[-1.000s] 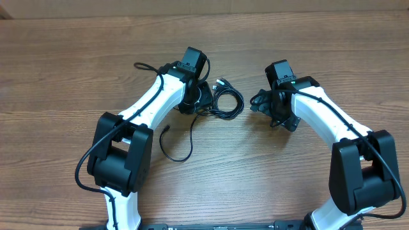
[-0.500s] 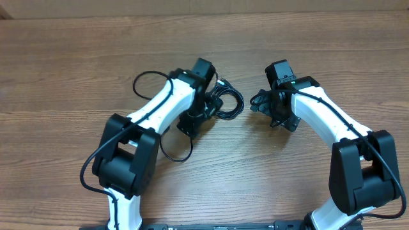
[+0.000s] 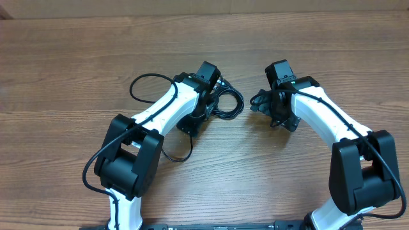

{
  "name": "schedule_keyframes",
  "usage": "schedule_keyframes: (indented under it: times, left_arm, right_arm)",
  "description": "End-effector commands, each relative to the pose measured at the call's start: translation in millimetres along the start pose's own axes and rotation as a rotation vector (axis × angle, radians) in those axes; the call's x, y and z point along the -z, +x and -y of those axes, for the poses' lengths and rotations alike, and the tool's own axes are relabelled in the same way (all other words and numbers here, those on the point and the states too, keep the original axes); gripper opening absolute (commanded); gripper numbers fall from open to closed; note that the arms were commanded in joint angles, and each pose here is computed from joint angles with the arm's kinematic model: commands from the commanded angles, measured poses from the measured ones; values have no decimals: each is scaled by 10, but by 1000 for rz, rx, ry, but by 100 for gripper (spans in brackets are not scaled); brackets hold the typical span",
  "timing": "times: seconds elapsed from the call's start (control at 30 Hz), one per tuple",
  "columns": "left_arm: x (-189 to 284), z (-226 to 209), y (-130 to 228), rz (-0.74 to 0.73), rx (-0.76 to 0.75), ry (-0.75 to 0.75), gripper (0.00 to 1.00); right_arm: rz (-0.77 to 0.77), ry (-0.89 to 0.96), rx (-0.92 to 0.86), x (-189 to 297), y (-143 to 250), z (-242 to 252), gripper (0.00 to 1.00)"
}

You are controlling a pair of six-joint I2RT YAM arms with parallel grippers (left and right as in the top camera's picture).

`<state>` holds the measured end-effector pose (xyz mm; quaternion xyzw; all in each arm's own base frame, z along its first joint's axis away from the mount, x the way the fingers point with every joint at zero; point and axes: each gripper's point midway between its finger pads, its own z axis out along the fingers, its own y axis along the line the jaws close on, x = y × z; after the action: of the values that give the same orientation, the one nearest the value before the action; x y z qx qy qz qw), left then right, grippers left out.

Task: Untangle cables

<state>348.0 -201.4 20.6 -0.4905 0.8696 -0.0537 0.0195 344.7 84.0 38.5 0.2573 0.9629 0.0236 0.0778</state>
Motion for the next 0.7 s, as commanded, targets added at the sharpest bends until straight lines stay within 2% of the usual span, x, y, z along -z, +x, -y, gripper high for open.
schedule_keyframes:
  times: [0.0,0.03,0.1,0.23,0.33,0.4,0.6,0.67]
  left_arm:
    - [-28,147,74,-53,-33,62,100]
    - [-28,148,72,-50,-75,63,100]
    - [-24,168,4,-43,-223,76,4]
    - [24,178,-208,-44,-433,93,4]
    - [74,187,-87,-191,-669,178,4]
    - [82,88,-14,-236,-779,170,4]
    - [29,-352,166,-317,-888,23,4]
    - [-16,-506,59,-263,-921,-72,4]
  right_arm:
    - [1,2,3,-12,-6,3,100]
    - [1,2,3,-12,-6,3,100]
    - [1,2,3,-12,-6,3,100]
    - [1,2,3,-12,-6,3,100]
    - [1,2,3,-12,-6,3,100]
    - [1,2,3,-12,-6,3,100]
    - [1,2,3,-12,-6,3,100]
    - [1,2,3,-12,-6,3,100]
